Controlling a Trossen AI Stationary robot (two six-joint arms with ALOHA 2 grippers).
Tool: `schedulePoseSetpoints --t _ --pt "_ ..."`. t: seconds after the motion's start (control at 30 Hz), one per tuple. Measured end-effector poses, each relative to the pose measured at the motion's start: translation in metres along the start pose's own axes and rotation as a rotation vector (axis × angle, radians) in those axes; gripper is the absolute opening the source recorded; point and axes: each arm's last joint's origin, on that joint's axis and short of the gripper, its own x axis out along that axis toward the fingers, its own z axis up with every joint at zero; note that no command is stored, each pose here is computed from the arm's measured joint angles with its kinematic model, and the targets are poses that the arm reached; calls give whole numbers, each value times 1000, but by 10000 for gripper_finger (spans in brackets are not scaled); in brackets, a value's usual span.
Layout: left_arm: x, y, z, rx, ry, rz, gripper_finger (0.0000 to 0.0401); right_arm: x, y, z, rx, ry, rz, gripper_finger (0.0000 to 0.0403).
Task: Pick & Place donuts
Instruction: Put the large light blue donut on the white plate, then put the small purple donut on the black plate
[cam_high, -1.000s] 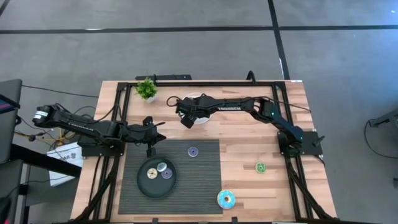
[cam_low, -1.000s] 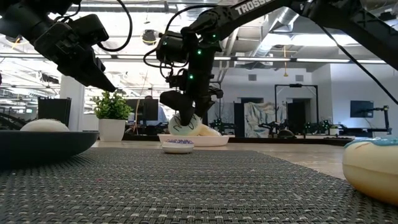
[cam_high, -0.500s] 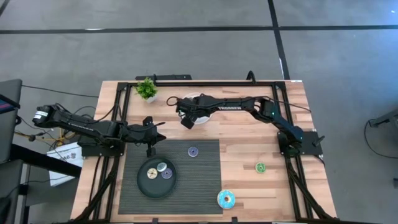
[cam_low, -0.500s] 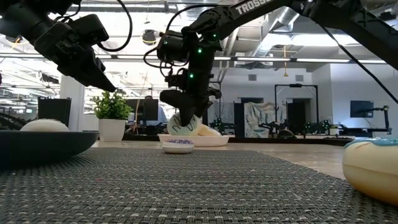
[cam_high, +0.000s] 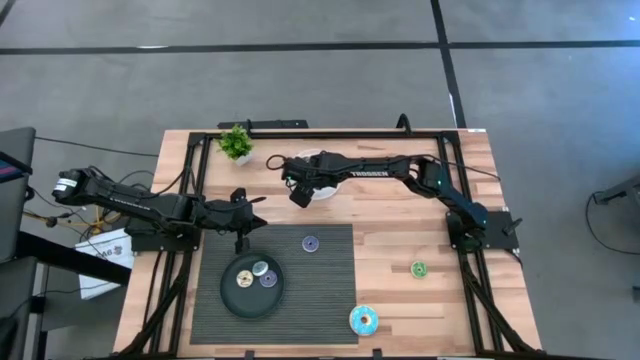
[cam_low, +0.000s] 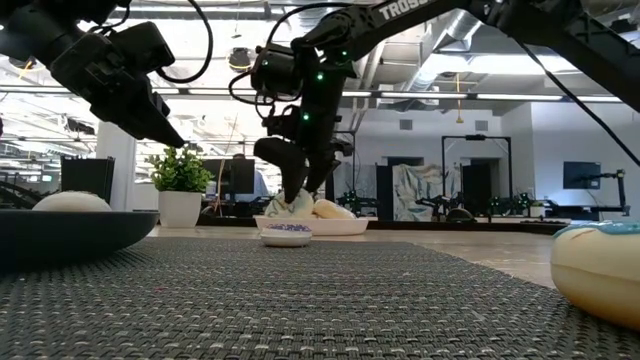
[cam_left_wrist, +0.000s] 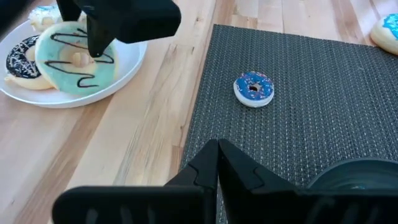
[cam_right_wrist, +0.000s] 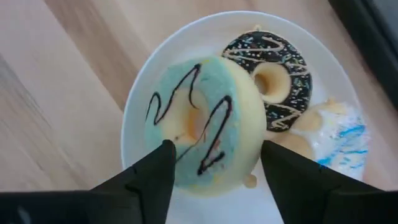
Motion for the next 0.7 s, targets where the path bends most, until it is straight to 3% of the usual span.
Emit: schedulePoseSetpoints --t 0.43,0.7 --pt "0 0 -1 3 6 1 2 -20 -6 10 -3 -4 -60 249" --pt "0 0 -1 4 11 2 2 -38 -6 0 -72 123 -93 249"
